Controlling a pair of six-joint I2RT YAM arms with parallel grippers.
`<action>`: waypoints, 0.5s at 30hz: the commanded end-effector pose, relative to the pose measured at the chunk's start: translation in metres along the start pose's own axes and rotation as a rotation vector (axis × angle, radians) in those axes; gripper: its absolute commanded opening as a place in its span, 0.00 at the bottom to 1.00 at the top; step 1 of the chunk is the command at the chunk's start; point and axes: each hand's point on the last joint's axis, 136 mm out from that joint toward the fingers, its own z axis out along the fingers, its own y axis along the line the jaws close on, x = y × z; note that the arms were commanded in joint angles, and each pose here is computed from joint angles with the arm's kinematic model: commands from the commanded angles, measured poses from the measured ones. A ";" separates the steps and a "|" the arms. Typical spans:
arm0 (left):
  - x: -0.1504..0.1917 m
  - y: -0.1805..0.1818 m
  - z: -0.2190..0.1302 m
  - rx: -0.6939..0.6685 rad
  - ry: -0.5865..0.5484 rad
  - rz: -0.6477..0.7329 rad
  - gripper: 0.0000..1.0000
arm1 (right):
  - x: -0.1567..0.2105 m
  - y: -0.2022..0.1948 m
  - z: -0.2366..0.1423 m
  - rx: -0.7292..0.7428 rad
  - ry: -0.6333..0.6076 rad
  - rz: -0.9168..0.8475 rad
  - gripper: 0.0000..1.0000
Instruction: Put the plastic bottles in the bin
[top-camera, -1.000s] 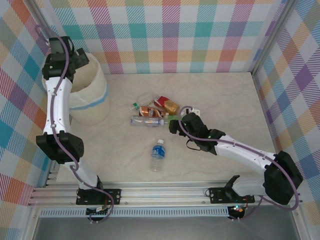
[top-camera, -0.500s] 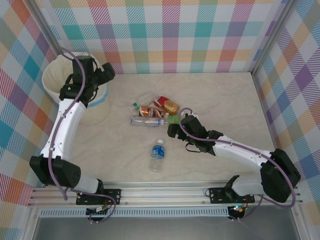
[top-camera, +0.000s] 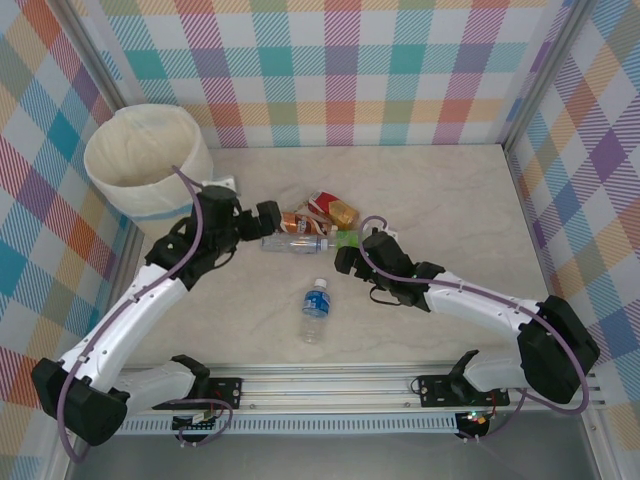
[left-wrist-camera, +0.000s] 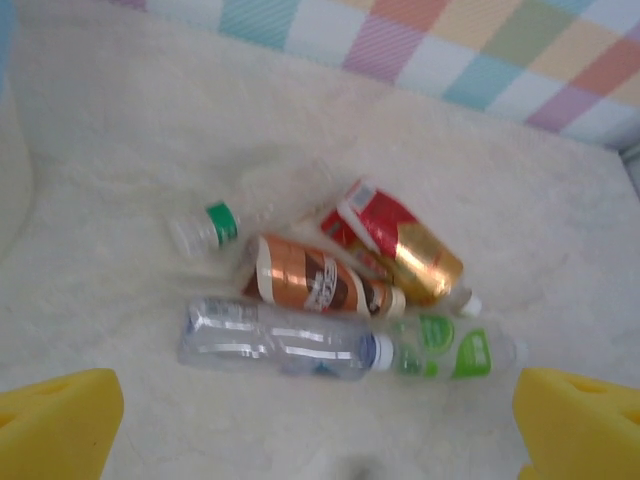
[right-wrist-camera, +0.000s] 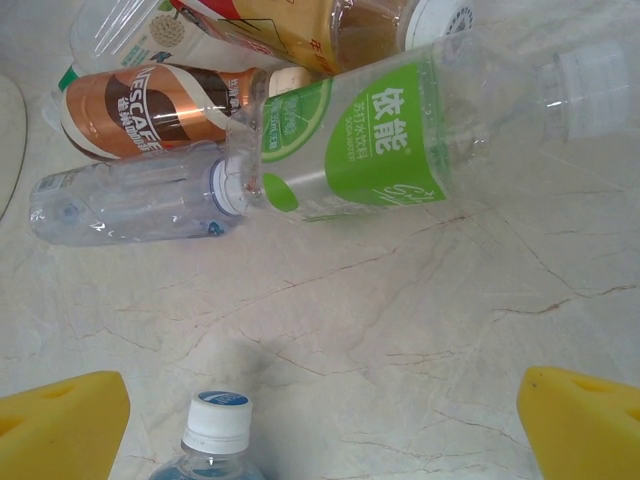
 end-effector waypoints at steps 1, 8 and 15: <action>0.045 -0.009 0.005 0.043 0.116 -0.031 1.00 | -0.005 0.001 -0.005 -0.020 -0.024 0.050 1.00; 0.129 -0.030 0.024 0.066 0.331 0.033 1.00 | -0.004 -0.013 -0.012 0.025 -0.043 0.091 1.00; 0.207 -0.055 0.028 0.063 0.520 0.223 1.00 | -0.005 -0.036 -0.023 0.107 -0.079 0.114 1.00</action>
